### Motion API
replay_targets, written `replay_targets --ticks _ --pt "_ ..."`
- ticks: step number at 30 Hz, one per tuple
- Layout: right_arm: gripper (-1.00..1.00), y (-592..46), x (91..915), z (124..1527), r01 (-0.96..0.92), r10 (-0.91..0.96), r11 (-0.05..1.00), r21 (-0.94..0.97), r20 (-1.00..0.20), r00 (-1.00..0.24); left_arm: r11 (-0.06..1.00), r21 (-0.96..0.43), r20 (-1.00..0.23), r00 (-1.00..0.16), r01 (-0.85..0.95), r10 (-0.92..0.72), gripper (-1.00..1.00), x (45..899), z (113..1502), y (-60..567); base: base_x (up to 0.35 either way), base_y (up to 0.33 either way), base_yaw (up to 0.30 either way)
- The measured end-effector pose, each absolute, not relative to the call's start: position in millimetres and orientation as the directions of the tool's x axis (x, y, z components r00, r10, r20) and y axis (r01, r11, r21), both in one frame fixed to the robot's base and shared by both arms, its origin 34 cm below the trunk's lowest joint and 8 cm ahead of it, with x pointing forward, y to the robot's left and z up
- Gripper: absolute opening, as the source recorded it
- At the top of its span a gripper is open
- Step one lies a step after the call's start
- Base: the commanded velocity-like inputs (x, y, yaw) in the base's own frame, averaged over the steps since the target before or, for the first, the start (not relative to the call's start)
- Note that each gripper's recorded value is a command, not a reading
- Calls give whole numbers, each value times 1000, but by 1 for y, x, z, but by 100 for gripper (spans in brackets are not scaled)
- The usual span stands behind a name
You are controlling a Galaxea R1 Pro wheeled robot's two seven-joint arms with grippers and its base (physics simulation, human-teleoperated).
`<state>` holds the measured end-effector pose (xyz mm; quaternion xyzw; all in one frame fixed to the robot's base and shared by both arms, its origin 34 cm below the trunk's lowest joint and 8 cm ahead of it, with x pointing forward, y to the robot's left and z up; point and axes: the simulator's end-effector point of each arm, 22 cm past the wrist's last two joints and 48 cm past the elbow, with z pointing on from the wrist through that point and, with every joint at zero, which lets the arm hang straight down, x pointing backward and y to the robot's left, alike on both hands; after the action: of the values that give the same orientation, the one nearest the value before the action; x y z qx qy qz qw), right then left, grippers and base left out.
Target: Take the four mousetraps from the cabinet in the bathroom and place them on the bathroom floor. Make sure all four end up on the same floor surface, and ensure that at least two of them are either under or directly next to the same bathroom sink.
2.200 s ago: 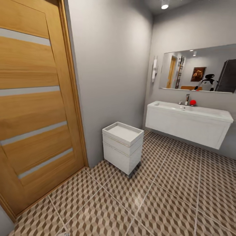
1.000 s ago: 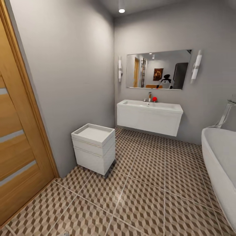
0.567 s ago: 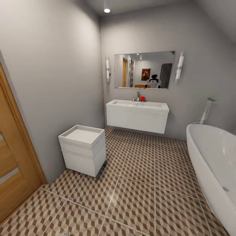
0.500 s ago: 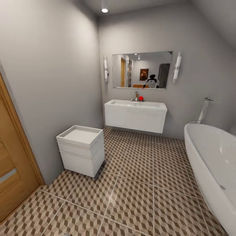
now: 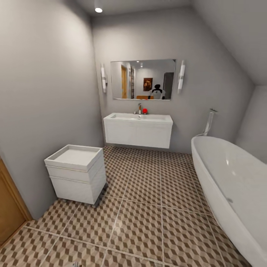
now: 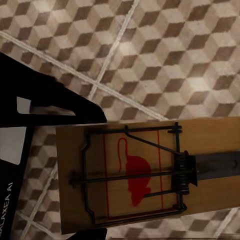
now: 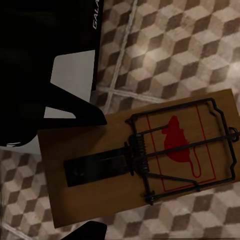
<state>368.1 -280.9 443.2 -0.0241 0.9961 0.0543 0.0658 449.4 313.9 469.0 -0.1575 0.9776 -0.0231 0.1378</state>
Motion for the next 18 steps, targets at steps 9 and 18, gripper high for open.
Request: replay_targets --ticks 9,18 --pt "-100 -280 368 443 -56 -41 993 106 -134 -990 949 -90 -296 -902 -301 -314 -100 456 471 316 0 0 -255" --pt "-100 -280 368 443 -56 -41 993 107 -134 -990 951 -94 -355 -882 -295 -309 -100 470 476 317 8 0 -218"
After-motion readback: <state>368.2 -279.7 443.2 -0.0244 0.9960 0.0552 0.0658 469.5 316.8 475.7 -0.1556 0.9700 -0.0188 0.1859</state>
